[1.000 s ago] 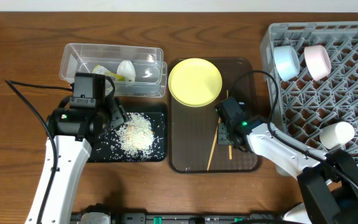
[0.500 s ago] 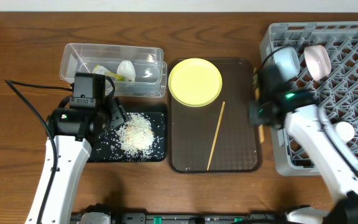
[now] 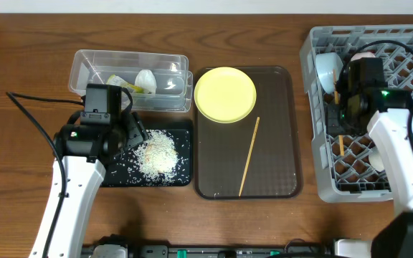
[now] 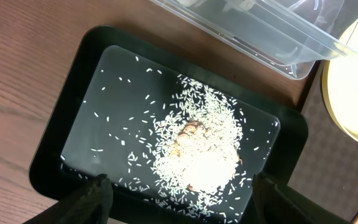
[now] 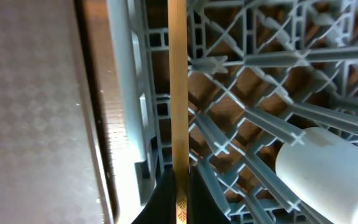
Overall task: Sort waste into correct bins and load items into the dishwasher rack
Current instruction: 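Carry chopstick to dish rack and drop it in, then reach right gripper back and pinch the second chopstick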
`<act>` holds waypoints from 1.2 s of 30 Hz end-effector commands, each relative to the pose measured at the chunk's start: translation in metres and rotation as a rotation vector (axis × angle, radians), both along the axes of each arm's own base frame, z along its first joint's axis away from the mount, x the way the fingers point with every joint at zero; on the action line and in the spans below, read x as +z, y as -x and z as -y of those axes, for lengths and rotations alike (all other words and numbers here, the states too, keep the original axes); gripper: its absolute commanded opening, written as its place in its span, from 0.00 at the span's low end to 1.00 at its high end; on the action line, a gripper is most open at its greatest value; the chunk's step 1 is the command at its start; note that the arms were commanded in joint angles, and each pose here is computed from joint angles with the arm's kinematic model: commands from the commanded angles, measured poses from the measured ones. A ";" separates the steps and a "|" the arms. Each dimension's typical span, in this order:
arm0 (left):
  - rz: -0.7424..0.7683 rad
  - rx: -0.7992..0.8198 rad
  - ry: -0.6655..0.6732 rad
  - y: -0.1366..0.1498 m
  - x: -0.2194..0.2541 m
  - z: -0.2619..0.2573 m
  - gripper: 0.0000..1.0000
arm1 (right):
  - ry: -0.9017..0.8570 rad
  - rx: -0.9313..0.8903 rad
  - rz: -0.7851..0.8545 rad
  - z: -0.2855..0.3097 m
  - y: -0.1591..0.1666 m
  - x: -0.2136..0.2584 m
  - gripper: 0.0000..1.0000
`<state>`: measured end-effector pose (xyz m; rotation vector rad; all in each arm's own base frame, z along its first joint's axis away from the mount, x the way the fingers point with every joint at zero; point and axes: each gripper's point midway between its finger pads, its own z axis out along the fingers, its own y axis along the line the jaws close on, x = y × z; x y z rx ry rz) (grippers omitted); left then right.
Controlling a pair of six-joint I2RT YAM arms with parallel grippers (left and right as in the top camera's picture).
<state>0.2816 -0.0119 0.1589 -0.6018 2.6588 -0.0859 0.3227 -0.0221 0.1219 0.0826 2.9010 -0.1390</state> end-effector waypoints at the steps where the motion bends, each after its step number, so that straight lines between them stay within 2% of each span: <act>1: 0.003 0.013 -0.017 -0.002 0.002 -0.004 0.75 | -0.042 0.043 -0.056 -0.008 0.004 -0.016 0.06; 2: 0.003 0.014 -0.017 -0.002 0.002 -0.005 0.75 | -0.046 0.043 -0.063 -0.009 0.004 -0.017 0.13; 4: 0.003 0.014 -0.017 -0.002 0.002 -0.005 0.75 | -0.035 0.038 -0.068 -0.006 0.004 -0.019 0.35; 7: 0.003 0.014 -0.017 -0.002 0.002 -0.005 0.75 | -0.012 0.020 -0.046 -0.002 0.001 -0.012 0.41; 11: 0.003 0.013 -0.017 -0.002 0.002 -0.004 0.75 | -0.065 0.000 0.026 -0.015 -0.010 0.008 0.43; 15: 0.003 0.013 -0.017 -0.002 0.002 -0.004 0.75 | -0.256 0.077 0.095 -0.067 -0.019 0.024 0.44; 18: 0.003 0.014 -0.017 -0.002 0.002 -0.004 0.75 | -0.300 0.110 0.094 -0.096 -0.018 0.022 0.46; 29: 0.003 0.014 -0.017 -0.002 0.002 -0.004 0.75 | -0.269 0.158 0.006 -0.184 0.017 -0.045 0.53; 33: 0.003 0.013 -0.017 -0.002 0.002 -0.004 0.75 | -0.241 0.173 -0.034 -0.202 0.029 -0.077 0.51; 36: 0.003 0.014 -0.017 -0.002 0.002 -0.005 0.75 | -0.177 0.104 -0.068 -0.198 0.036 -0.098 0.49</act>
